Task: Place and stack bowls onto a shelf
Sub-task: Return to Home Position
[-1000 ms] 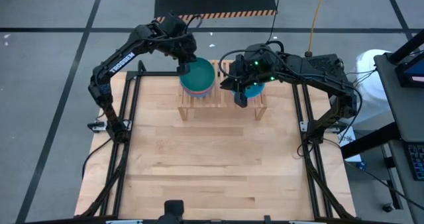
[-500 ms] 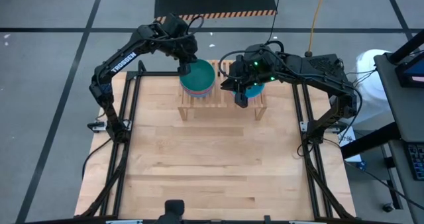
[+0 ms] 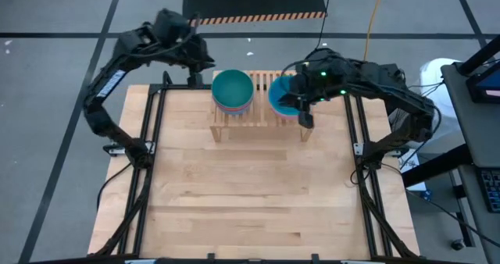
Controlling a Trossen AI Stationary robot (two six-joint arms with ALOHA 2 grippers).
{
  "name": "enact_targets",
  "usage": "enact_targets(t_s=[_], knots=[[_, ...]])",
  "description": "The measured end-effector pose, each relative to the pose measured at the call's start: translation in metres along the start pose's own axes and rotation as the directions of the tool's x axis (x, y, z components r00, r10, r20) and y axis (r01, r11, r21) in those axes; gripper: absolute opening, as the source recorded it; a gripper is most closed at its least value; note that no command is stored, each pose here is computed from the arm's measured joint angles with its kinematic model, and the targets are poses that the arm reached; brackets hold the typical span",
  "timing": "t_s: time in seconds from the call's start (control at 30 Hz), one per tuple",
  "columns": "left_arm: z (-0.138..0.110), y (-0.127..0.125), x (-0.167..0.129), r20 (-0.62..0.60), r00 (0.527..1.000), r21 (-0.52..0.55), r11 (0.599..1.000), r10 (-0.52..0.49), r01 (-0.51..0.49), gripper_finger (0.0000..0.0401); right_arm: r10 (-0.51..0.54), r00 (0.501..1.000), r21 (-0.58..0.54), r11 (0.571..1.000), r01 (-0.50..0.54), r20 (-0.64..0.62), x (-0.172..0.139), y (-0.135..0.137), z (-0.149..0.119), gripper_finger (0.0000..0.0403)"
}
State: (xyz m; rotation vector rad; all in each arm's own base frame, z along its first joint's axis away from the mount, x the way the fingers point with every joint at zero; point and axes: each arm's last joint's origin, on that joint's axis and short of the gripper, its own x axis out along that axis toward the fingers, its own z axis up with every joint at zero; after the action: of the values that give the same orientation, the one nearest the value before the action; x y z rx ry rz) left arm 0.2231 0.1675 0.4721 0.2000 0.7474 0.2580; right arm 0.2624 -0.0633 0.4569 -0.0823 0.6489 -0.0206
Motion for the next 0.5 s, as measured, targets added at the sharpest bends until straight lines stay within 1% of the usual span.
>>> enact_targets(t_s=[0.13,0.33,0.5], knots=[[-0.008,-0.012,-0.03,-0.012,1.0,-0.011,1.0,-0.008,0.007,0.0072,-0.002,1.0,-0.001,1.0,0.002,0.015,-0.027,0.006,-0.006,0.0045],[-0.021,-0.028,-0.07,-0.024,1.0,-0.021,1.0,-0.018,0.017,0.0072,0.017,0.998,0.006,1.0,-0.017,0.059,-0.071,0.023,-0.016,0.0045],[-0.03,-0.042,-0.104,0.016,1.0,-0.033,0.999,0.004,-0.003,0.0072,0.042,0.991,0.016,0.999,-0.044,0.126,-0.105,0.037,-0.025,0.0045]])
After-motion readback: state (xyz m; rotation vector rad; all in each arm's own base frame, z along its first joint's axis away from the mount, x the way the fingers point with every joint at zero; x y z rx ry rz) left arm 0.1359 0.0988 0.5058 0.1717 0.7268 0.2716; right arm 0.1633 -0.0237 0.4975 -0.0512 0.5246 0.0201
